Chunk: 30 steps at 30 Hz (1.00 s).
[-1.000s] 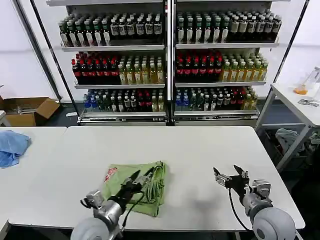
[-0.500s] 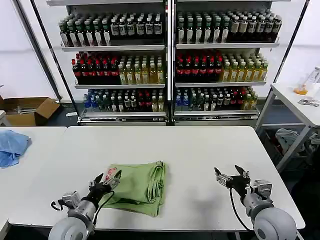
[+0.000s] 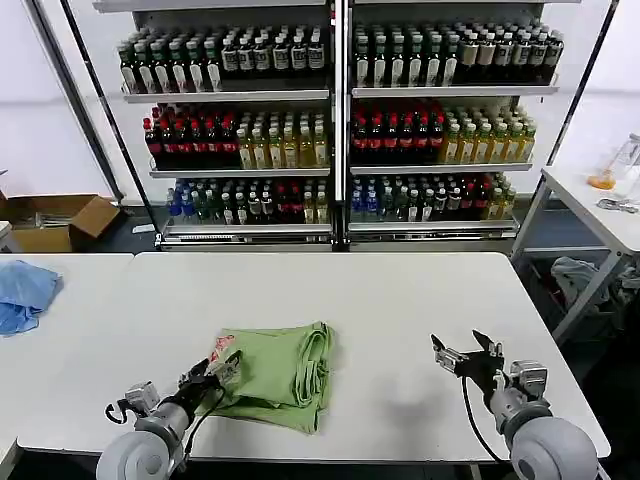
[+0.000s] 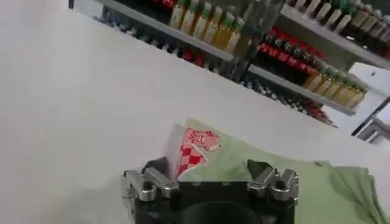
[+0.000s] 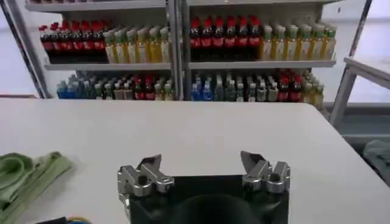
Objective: Fold and organize the clothes.
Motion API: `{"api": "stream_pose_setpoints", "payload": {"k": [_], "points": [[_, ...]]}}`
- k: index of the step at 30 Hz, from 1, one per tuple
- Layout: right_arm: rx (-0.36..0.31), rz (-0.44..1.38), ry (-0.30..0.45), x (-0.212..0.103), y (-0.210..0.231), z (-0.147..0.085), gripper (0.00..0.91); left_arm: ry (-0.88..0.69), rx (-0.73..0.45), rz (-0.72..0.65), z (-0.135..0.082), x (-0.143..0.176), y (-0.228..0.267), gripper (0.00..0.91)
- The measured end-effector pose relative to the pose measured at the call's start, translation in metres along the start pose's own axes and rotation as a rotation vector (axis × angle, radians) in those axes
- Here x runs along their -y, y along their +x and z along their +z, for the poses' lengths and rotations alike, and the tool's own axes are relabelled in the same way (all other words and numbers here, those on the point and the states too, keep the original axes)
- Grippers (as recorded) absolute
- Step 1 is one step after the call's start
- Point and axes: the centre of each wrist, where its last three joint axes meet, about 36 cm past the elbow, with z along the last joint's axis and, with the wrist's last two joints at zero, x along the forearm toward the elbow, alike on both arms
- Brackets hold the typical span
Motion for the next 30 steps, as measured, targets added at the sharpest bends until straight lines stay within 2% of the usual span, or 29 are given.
{"api": "stream_pose_setpoints", "payload": {"k": [2, 4, 22, 30], "points": [[0.001, 0.001, -0.001, 0.000, 0.001, 0.000, 0.907, 0.025, -0.013, 0.019, 0.000, 0.000, -0.001, 0.040], [0.001, 0.001, -0.004, -0.001, 0.001, 0.000, 0.907, 0.049, -0.020, 0.029, 0.000, -0.002, -0.002, 0.020], [0.001, 0.000, -0.008, -0.004, 0.005, 0.001, 0.907, 0.325, -0.032, 0.094, 0.007, -0.019, -0.004, 0.020], [0.001, -0.001, -0.010, -0.005, 0.007, 0.001, 0.907, 0.438, 0.012, 0.123, -0.005, -0.026, 0.004, 0.020]]}}
